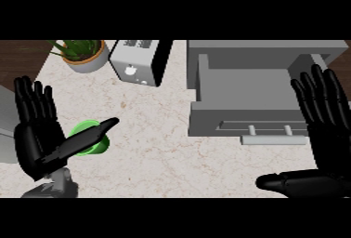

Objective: Pick up the cup, place it into the drawer and close the drawer

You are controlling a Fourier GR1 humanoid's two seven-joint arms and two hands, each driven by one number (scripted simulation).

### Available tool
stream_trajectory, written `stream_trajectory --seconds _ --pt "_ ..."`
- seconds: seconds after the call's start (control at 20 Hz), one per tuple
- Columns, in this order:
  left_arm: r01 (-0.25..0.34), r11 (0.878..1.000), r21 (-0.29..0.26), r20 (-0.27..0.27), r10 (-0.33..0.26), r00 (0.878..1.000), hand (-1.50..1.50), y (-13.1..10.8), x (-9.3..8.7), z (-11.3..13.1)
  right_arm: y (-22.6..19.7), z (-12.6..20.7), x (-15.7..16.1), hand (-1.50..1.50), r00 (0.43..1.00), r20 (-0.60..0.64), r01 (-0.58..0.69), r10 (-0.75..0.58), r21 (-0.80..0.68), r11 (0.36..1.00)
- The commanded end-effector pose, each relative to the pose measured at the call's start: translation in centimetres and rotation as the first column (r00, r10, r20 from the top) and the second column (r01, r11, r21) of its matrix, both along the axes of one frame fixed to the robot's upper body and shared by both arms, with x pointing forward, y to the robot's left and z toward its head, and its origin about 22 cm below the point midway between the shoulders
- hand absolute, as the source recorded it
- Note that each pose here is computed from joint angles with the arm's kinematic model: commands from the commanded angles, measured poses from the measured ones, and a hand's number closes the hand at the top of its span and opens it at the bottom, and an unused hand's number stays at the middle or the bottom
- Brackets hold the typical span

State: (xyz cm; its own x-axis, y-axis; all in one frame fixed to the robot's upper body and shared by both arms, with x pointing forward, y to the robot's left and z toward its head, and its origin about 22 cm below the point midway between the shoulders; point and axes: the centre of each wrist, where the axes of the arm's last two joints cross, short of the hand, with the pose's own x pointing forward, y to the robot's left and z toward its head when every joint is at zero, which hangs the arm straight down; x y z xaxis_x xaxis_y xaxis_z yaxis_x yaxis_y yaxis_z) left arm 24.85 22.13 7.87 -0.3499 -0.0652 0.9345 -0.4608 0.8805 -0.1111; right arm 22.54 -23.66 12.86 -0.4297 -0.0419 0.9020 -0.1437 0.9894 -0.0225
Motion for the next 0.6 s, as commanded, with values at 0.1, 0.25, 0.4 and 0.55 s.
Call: stream_trajectory --seconds 0.1,0.25,0.4,0.55 --pt "-0.017 1.000 -0.016 -0.075 0.016 0.997 -1.50 0.4 -0.1 -1.7 1.2 0.6 0.1 -1.50 1.000 -0.011 0.002 -0.002 0.000 1.000" --pt "-0.036 0.999 -0.035 -0.086 0.032 0.996 -1.50 0.3 -1.3 -3.1 0.7 0.3 0.9 -1.50 1.000 0.005 0.001 -0.001 -0.011 1.000" --pt "-0.069 0.997 -0.029 -0.136 0.064 0.989 -1.50 2.0 -3.2 -5.1 -1.0 -0.8 -0.2 -1.50 1.000 -0.018 0.003 -0.003 -0.011 1.000" --pt "-0.114 0.993 -0.028 -0.123 0.110 0.986 -1.50 1.4 -2.4 -6.3 -1.0 0.8 0.2 -1.50 1.000 -0.012 -0.004 0.004 0.002 1.000"
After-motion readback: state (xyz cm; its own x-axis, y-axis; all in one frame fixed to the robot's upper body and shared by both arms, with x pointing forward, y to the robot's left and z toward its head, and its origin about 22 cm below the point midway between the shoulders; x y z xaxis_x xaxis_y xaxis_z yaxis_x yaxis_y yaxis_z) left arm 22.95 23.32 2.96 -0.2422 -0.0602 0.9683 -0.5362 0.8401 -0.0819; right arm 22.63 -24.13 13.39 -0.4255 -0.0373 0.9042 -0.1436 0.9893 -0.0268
